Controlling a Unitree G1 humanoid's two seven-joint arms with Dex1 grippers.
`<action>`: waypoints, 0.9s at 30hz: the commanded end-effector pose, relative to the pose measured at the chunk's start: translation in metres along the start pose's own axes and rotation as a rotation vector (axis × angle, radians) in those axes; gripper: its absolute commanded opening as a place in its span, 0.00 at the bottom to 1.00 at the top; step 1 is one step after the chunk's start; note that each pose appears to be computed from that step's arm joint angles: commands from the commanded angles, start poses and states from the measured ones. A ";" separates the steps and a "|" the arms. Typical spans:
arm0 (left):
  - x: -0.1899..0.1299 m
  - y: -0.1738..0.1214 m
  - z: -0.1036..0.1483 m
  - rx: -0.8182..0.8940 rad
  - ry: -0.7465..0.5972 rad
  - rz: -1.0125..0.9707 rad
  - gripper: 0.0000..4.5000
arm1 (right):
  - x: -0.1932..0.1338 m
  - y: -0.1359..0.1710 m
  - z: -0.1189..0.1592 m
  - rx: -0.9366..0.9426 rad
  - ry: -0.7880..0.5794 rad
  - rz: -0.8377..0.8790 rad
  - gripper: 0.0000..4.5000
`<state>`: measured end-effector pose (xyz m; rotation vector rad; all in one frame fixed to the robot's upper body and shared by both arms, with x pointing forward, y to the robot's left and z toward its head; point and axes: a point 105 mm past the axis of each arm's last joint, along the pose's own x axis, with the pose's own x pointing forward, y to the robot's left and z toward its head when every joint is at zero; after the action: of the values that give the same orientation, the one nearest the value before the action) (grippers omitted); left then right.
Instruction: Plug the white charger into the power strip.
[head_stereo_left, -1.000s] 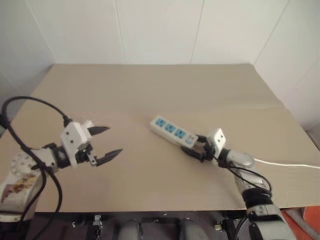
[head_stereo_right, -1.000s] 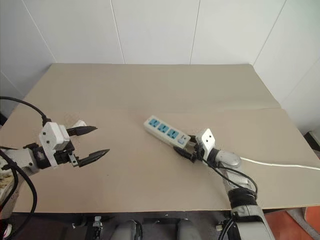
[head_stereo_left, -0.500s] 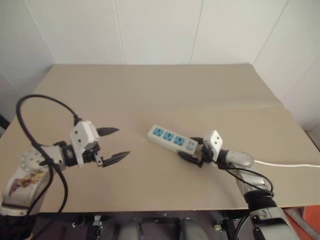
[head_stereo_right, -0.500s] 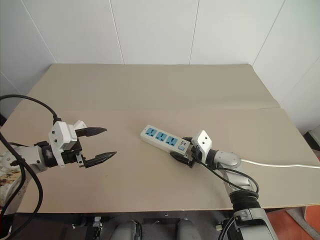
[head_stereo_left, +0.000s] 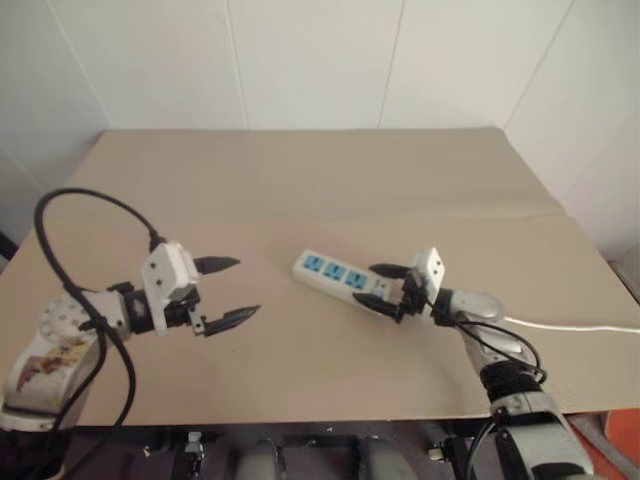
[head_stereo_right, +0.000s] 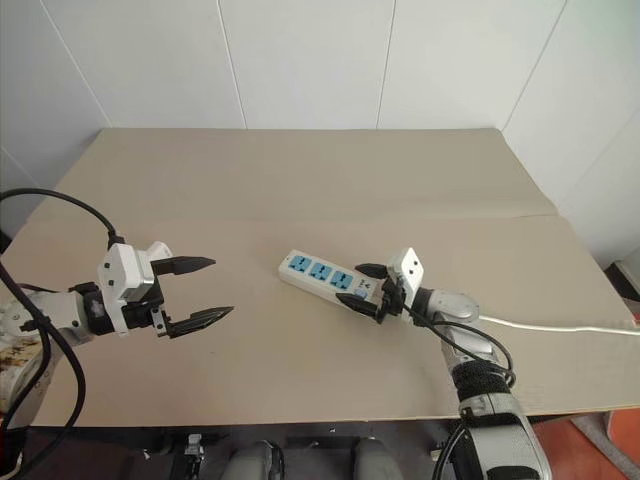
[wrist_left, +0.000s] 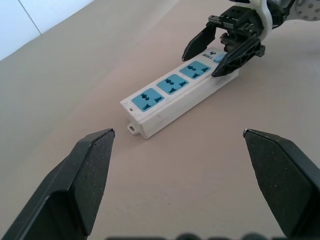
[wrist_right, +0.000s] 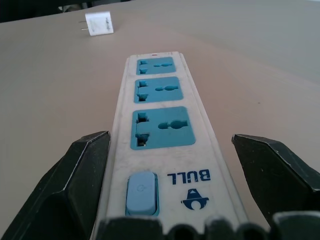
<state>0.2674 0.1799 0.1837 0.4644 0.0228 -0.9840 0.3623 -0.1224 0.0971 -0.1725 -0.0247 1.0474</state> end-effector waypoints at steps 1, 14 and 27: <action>-0.007 0.004 0.013 0.045 -0.013 0.007 1.00 | -0.001 0.006 -0.017 0.005 0.048 0.022 0.99; -0.003 0.003 0.016 0.048 -0.025 -0.004 1.00 | -0.002 0.000 0.006 -0.040 -0.039 0.006 0.99; -0.005 0.006 0.016 0.052 -0.023 0.001 1.00 | -0.015 -0.008 0.011 -0.059 -0.067 -0.070 0.99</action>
<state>0.2679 0.1814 0.1909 0.4789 0.0168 -0.9867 0.3586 -0.1292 0.0988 -0.1836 -0.0798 1.0182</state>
